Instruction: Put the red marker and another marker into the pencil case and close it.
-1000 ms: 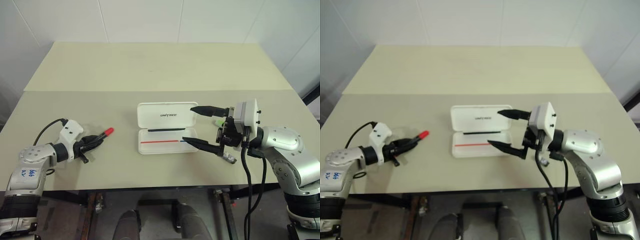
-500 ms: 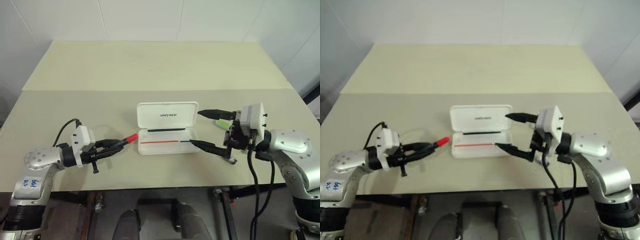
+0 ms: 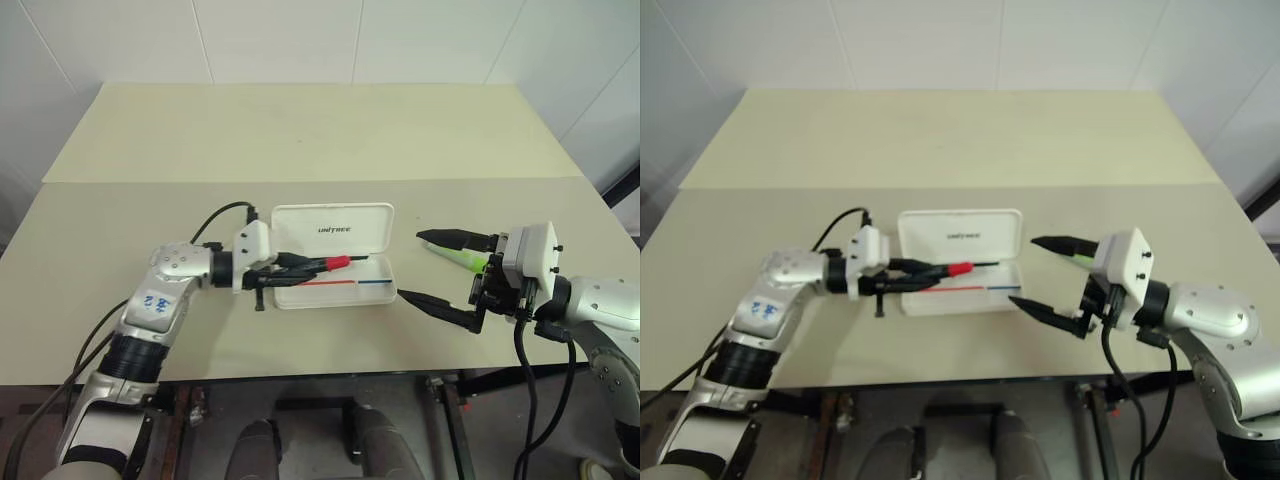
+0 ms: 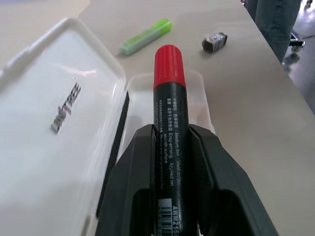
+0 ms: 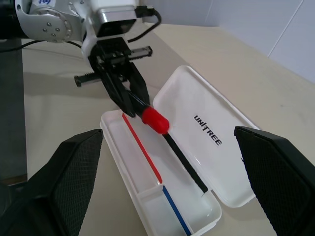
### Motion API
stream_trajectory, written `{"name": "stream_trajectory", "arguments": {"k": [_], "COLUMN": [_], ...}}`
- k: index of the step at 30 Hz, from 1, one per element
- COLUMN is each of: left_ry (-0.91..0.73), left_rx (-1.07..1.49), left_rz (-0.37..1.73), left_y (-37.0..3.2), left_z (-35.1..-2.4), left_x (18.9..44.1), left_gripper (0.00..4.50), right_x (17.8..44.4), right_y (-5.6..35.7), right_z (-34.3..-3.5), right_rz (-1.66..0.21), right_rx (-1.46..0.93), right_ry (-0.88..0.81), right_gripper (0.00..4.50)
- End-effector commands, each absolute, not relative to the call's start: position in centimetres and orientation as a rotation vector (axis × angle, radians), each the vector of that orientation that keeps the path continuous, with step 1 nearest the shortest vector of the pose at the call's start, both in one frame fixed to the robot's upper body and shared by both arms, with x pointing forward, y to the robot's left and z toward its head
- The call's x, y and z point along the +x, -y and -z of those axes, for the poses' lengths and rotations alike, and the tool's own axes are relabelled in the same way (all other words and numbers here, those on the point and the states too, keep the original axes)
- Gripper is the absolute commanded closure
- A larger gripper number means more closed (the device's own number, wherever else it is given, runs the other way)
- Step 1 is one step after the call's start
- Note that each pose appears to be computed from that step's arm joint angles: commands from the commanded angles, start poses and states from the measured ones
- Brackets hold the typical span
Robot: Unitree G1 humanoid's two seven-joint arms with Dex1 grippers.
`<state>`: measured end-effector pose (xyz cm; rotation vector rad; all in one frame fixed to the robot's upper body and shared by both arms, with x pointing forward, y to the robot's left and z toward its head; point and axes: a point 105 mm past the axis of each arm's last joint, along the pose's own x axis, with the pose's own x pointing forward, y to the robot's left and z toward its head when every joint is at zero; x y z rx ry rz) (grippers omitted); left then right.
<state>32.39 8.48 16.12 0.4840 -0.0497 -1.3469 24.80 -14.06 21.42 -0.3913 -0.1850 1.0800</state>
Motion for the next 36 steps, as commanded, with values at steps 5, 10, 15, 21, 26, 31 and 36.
{"name": "stream_trajectory", "arguments": {"k": [5,10,15,21,26,31,36], "left_ry": [0.046,0.014,0.007,0.013,0.016,0.030,0.023], "left_rx": [0.534,0.576,0.604,0.630,0.613,0.502,0.474], "left_rz": [1.339,1.321,1.315,1.311,1.315,1.318,1.367], "left_y": [-6.0,-5.1,-5.0,-4.9,-4.6,-4.0,-4.8], "left_z": [-15.6,-14.6,-14.1,-13.9,-14.1,-15.6,-16.3], "left_x": [33.8,34.7,35.2,35.6,35.7,35.3,33.8], "left_gripper": [3.91,3.91,3.91,3.91,2.88,1.23,1.23], "right_x": [23.9,23.6,23.5,23.5,23.6,23.7,23.9], "right_y": [13.8,13.7,13.6,13.6,13.4,13.2,13.2], "right_z": [-22.7,-22.9,-23.0,-23.1,-23.2,-23.1,-22.9], "right_rz": [-1.035,-1.011,-0.997,-0.991,-0.996,-1.002,-1.007], "right_rx": [-0.398,-0.395,-0.390,-0.387,-0.381,-0.375,-0.368], "right_ry": [0.249,0.260,0.263,0.262,0.266,0.266,0.264], "right_gripper": [0.00,0.00,0.00,0.00,0.00,0.00,0.00]}}
